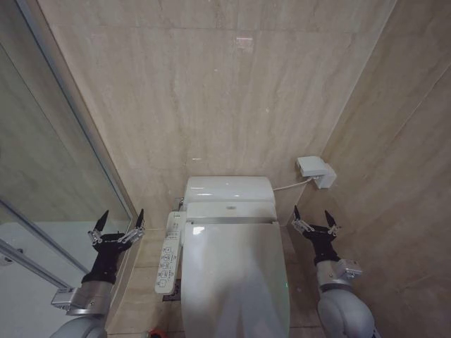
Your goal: Open the toilet lid, clean the toilet bowl with a toilet brush, close the toilet lid, and flush.
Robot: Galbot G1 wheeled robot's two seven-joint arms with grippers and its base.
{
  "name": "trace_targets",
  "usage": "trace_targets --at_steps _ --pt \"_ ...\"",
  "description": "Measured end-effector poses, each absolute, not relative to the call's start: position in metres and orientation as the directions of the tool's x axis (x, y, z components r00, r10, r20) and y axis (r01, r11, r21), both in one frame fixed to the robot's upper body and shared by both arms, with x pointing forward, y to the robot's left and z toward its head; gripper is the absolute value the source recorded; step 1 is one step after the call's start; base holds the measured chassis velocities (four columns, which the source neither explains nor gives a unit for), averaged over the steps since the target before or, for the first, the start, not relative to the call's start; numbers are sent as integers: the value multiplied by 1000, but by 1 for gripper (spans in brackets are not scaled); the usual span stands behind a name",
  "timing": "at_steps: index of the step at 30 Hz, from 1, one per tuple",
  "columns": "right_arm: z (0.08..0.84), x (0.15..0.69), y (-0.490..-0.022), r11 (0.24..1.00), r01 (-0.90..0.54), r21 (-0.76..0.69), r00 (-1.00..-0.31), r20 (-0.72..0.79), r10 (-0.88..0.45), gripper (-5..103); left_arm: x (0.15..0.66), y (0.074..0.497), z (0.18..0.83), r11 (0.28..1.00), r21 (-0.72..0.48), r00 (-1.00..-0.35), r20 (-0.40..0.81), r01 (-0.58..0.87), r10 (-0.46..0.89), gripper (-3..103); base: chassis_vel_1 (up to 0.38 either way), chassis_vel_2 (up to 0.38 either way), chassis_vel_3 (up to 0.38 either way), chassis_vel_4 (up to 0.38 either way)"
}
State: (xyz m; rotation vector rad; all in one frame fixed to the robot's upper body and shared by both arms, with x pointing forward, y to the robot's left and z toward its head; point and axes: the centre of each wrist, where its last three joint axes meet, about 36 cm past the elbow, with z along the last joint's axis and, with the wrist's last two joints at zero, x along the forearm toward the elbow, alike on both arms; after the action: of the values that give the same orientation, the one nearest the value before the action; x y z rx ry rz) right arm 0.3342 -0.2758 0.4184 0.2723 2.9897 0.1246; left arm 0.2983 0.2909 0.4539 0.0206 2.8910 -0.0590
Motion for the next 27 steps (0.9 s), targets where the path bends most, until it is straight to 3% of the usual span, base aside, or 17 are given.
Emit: trace_targets --at_steps 27 --pt "418 334 -276 980 174 95 -974 -128 185 100 298 289 455 999 -34 -971 -239 6 -2 100 0 0 0 0"
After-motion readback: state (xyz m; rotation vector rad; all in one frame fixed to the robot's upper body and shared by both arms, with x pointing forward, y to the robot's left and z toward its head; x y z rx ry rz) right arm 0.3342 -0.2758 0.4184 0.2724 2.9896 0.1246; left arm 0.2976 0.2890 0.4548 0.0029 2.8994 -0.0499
